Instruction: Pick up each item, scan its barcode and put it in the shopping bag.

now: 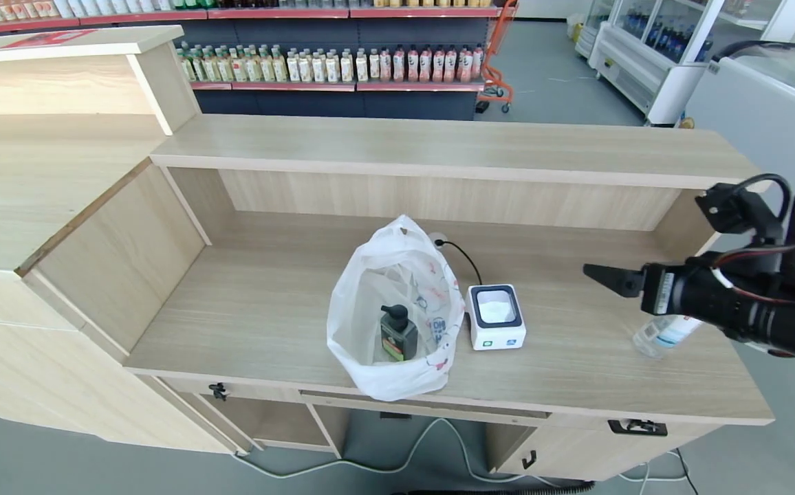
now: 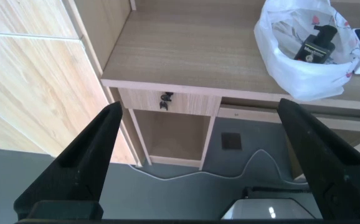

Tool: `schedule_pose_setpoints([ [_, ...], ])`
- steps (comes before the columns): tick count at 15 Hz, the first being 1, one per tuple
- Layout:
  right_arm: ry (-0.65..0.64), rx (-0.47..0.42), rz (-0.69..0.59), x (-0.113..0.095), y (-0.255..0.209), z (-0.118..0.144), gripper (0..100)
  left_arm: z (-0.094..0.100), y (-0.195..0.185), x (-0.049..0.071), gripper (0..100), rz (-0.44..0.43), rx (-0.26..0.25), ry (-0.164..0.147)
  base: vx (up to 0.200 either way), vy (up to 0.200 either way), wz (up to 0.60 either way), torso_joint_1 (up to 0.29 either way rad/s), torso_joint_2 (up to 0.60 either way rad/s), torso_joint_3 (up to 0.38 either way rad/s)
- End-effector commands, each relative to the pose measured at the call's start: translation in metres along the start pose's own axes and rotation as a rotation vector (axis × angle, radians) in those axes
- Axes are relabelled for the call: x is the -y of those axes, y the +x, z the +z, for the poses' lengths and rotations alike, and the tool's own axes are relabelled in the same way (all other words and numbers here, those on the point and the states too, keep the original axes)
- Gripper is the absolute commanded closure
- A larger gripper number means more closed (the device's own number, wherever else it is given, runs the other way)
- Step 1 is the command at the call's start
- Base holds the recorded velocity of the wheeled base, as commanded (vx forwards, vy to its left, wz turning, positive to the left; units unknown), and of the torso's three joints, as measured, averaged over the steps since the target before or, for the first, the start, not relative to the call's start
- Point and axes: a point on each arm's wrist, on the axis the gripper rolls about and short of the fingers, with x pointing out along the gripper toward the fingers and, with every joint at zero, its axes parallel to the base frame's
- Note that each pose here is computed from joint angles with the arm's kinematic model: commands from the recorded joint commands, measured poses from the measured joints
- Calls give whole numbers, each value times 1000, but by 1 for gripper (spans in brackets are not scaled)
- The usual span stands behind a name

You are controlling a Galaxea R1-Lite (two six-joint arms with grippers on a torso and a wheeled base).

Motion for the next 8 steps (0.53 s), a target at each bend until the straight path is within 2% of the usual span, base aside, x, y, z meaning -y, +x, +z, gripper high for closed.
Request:
schedule_pose_setpoints([
  [1, 10, 26, -82, 11, -66, -5, 0, 0, 0, 0, 0, 0, -1, 0, -200, 0, 0, -2, 2, 2],
  [5, -44, -24, -225, 24, -111, -17, 0, 0, 0, 0, 0, 0, -1, -1, 0, 0, 0, 0, 0, 0],
  [6, -53, -35, -282, 31, -115, -21, 0, 0, 0, 0, 0, 0, -1, -1, 0, -200, 0, 22, 12, -2],
  [7, -55, -35, -286, 32, -115, -21, 0, 0, 0, 0, 0, 0, -1, -1, 0, -200, 0, 7, 2, -2],
  [8, -97, -88, -413, 47, -120, -32, 0, 0, 0, 0, 0, 0, -1, 0, 0, -200, 0, 2, 2, -7],
])
